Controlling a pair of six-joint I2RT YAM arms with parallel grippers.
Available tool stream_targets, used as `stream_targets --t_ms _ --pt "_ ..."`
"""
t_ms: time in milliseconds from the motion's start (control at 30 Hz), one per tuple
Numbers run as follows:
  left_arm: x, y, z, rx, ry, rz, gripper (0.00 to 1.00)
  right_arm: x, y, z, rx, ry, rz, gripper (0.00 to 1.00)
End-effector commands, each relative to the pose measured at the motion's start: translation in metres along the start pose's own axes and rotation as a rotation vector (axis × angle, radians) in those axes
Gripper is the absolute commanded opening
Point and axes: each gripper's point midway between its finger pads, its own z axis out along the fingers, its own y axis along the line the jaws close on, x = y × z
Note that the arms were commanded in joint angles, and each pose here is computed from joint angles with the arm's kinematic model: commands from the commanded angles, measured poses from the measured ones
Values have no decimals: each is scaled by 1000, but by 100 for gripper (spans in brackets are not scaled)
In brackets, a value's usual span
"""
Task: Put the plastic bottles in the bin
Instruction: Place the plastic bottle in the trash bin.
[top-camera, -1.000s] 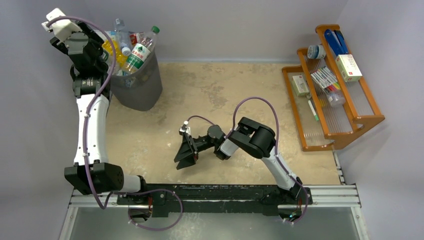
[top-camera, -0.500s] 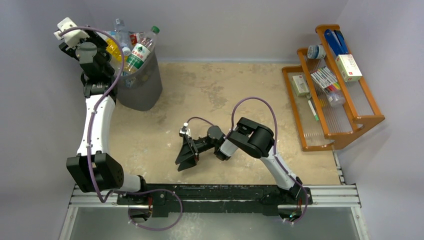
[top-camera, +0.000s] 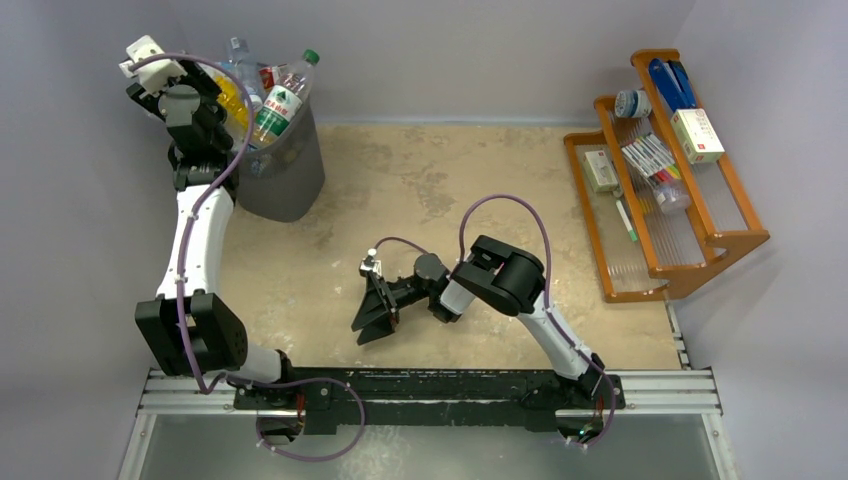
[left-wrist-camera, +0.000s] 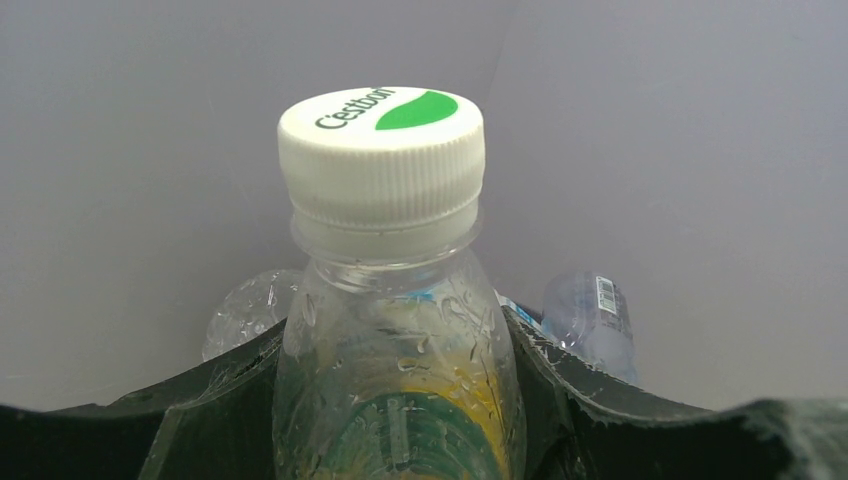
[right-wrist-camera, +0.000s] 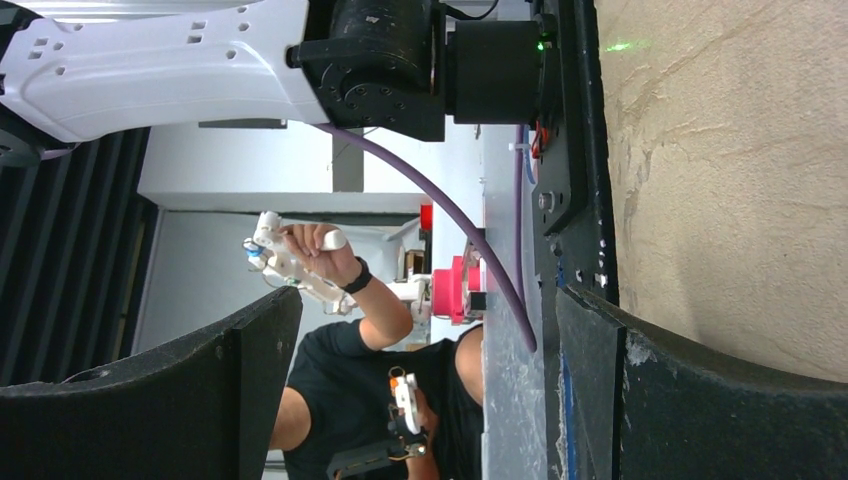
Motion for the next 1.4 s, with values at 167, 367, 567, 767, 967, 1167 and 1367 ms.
stream_targets --t_ms 167,367,567,767,967,1167,1367 --pt "14 -5 6 29 29 65 25 18 50 -5 -221 33 -417 100" --pt "28 -5 6 36 51 76 25 19 50 -5 -220 28 -416 100" --pt "41 -6 7 45 77 77 26 18 52 -5 -224 25 -425 100" --pt "52 -5 8 39 100 83 26 18 53 -5 -225 25 -428 100" --pt "53 -1 8 17 117 94 49 22 49 -7 -214 25 -410 100" --pt "46 -1 9 5 122 94 63 23 50 -7 -216 26 -411 100" --pt "37 4 8 -25 119 76 78 23 50 -6 -218 27 -410 100"
